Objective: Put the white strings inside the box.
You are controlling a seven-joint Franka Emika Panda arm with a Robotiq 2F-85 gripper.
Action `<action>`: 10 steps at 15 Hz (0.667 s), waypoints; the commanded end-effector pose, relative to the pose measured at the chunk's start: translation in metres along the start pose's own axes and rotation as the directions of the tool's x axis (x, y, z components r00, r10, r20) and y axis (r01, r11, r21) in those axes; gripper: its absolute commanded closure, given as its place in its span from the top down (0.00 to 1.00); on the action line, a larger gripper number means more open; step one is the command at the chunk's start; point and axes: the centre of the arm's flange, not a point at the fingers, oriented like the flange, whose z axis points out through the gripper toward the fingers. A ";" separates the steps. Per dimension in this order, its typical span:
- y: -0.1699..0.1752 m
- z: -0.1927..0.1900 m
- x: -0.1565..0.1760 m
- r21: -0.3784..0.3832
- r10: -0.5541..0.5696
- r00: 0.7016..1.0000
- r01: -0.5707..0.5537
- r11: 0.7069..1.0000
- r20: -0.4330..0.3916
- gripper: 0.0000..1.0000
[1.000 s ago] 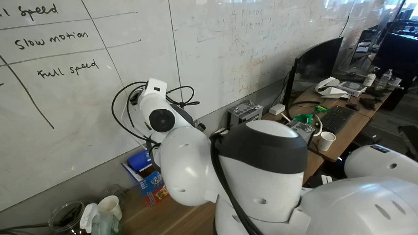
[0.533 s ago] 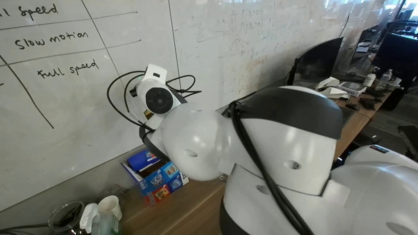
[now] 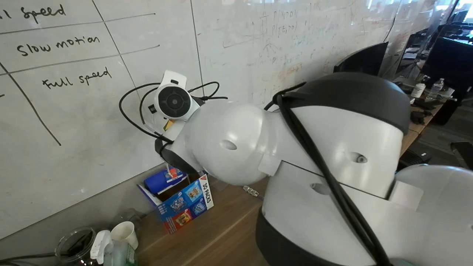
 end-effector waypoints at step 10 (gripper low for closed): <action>0.016 -0.027 0.001 0.027 -0.069 0.982 0.066 0.997 0.177 0.79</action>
